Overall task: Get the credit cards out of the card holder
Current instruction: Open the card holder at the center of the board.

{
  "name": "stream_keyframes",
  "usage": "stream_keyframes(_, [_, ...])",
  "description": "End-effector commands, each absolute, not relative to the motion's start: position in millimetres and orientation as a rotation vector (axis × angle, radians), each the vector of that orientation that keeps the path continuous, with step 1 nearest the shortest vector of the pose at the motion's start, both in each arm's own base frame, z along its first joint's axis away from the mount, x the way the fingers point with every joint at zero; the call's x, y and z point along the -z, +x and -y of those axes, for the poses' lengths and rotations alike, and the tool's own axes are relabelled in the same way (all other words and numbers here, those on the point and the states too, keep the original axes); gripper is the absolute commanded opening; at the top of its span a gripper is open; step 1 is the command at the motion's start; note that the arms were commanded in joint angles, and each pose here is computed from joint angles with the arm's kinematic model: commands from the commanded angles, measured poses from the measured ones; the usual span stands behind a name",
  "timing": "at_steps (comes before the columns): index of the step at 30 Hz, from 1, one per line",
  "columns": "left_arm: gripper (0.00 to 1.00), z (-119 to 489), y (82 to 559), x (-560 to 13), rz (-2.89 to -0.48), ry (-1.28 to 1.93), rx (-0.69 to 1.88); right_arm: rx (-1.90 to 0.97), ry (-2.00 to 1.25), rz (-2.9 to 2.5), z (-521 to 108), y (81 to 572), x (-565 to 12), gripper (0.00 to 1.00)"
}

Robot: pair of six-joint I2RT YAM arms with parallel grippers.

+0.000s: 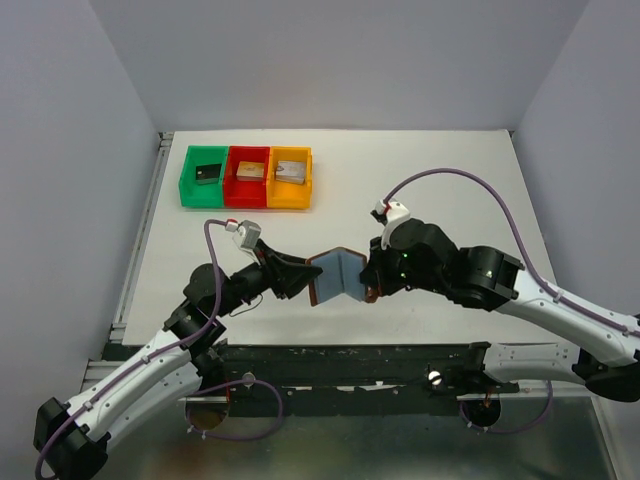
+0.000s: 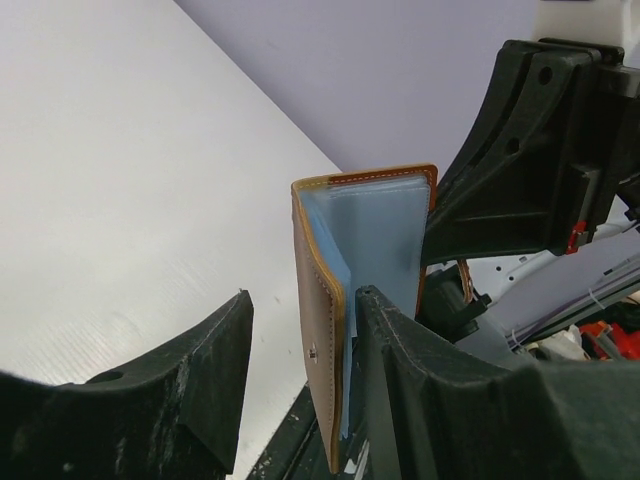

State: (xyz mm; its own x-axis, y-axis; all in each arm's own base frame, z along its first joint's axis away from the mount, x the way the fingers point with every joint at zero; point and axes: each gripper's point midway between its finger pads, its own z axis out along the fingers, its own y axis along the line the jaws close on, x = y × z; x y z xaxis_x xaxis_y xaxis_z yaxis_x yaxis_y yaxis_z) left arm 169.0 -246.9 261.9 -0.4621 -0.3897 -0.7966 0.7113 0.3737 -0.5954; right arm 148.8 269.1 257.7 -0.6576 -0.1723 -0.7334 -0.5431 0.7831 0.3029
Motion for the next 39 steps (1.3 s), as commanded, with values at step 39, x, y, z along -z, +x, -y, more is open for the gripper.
stream_keyframes(39, [0.24, 247, 150, -272, -1.504, 0.364, 1.389, -0.837, -0.4, -2.208, -271, 153, -264, 0.0])
